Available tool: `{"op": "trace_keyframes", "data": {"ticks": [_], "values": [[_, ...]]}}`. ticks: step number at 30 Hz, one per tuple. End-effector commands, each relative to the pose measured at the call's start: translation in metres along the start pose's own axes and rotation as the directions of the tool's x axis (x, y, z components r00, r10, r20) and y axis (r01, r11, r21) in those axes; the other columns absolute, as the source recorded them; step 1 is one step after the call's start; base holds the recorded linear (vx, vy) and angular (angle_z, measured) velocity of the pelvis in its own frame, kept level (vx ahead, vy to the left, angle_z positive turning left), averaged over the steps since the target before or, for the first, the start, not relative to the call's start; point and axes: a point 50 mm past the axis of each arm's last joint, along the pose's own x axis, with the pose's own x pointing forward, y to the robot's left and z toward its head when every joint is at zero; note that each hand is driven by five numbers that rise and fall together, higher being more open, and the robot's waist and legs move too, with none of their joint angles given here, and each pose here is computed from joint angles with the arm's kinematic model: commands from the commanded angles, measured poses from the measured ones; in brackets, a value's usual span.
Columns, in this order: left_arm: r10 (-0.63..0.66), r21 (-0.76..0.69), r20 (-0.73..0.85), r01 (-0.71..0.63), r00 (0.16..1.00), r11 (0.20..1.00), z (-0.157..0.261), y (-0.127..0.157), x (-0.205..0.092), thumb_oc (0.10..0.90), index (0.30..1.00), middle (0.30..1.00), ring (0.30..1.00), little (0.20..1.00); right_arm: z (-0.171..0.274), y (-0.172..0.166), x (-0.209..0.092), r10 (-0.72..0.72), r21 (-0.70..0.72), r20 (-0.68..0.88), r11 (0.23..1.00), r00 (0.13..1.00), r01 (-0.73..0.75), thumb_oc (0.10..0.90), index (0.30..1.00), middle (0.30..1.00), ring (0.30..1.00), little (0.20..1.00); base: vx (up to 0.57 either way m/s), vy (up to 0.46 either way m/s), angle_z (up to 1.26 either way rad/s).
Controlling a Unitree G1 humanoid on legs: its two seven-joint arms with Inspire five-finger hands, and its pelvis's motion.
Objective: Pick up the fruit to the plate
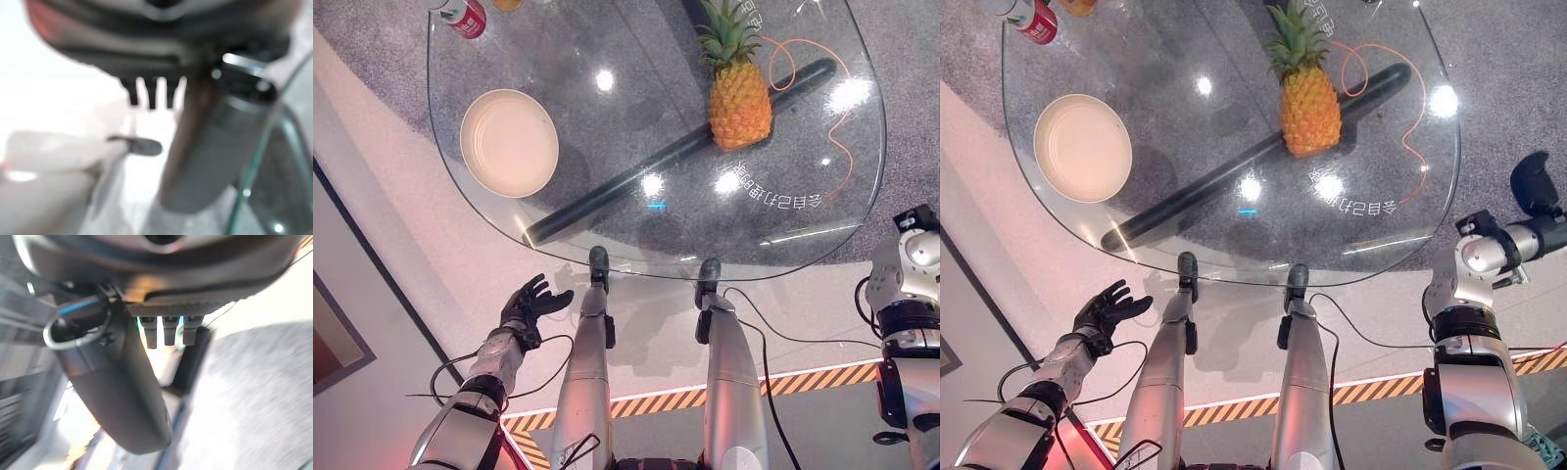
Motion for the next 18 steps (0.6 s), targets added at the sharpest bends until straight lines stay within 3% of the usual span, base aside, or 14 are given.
{"op": "trace_keyframes", "data": {"ticks": [1,6,18], "values": [[0.084,-0.011,-0.009,-0.084,0.996,0.996,-0.003,0.029,-0.007,0.800,0.900,0.900,0.900,0.900,0.058,0.025,0.010,0.177,-0.010,0.287,0.983,0.941,-0.181,0.800,0.900,0.900,0.900,0.900,0.00,0.000,0.00],[0.067,-0.012,-0.008,-0.067,0.998,0.998,-0.010,0.023,-0.008,0.800,0.900,0.900,0.900,0.900,0.075,0.067,-0.030,0.427,-0.069,0.319,0.901,0.846,-0.428,0.800,0.900,0.900,0.900,0.900,0.00,0.000,0.00],[0.029,0.006,-0.023,-0.029,0.999,1.000,-0.024,0.006,-0.009,0.800,0.900,0.900,0.900,0.900,0.079,0.103,-0.077,0.654,-0.059,0.266,0.745,0.708,-0.665,0.800,0.900,0.900,0.900,0.900,0.00,0.002,0.01]]}}
